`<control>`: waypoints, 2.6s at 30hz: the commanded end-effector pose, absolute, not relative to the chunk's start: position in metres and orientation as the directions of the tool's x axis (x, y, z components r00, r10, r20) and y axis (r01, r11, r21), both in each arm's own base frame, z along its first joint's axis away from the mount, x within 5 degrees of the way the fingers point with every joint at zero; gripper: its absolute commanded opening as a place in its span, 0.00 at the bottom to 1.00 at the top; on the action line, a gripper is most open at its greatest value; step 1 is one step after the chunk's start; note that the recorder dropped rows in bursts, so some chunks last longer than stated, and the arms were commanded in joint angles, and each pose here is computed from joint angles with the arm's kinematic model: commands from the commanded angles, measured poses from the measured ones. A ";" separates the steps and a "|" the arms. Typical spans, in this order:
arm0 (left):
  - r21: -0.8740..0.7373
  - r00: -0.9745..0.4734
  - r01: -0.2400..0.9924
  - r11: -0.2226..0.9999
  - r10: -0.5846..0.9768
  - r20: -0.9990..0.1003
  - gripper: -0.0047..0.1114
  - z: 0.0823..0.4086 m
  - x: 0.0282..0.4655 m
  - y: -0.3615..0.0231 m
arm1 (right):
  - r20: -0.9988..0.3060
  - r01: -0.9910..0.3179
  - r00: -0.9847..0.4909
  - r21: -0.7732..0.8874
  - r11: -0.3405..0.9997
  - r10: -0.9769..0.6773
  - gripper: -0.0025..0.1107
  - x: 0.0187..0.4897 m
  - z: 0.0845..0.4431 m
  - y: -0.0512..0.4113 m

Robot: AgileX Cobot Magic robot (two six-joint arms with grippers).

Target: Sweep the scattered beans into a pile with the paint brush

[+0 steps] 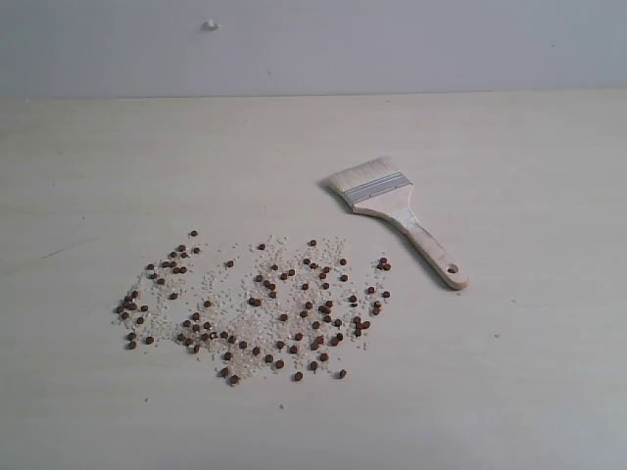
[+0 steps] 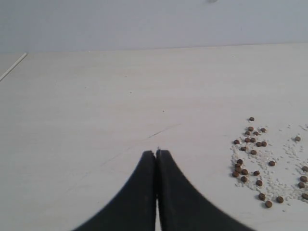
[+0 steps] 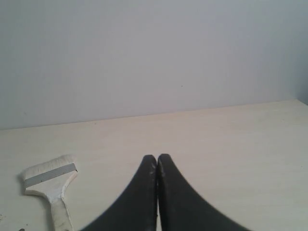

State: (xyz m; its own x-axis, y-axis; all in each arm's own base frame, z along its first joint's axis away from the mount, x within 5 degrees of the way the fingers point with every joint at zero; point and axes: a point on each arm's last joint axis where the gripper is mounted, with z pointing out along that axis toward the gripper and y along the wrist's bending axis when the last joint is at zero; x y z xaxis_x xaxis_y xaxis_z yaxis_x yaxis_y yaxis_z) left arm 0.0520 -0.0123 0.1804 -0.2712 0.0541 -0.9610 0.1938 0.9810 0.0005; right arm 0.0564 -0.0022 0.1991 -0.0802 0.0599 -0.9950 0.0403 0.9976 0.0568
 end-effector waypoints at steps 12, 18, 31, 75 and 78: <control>0.001 -0.257 0.193 0.981 0.051 -0.965 0.04 0.181 0.052 -0.012 | -0.986 0.024 0.071 0.151 0.988 0.149 0.02 0.056 0.211 -0.002; 0.001 -0.257 0.193 0.981 0.051 -0.965 0.04 0.181 0.052 -0.012 | -0.850 -0.063 0.384 0.366 0.929 0.361 0.02 0.049 0.240 -0.007; 0.001 -0.257 0.193 0.981 0.051 -0.965 0.04 0.181 0.052 -0.012 | -0.655 -0.321 0.609 0.312 0.894 0.447 0.02 0.035 0.322 0.003; 0.001 -0.257 0.193 0.981 0.051 -0.965 0.04 0.181 0.052 -0.012 | -0.798 -0.550 -0.266 -0.336 0.765 -0.542 0.02 0.330 0.255 0.119; 0.001 -0.257 0.193 0.981 0.051 -0.965 0.04 0.181 0.052 -0.012 | -0.582 -0.525 -0.109 -0.655 0.544 -0.806 0.02 0.334 0.257 0.108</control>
State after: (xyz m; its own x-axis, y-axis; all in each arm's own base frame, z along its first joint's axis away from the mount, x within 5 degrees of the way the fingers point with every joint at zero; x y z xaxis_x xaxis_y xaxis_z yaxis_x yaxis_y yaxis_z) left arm 0.0520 -0.0123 0.1804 -0.2712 0.0541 -0.9610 0.1938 0.9810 0.0005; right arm 0.3297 0.1157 0.2536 -0.2200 -0.6232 -0.7505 -0.5570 0.7118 -0.4278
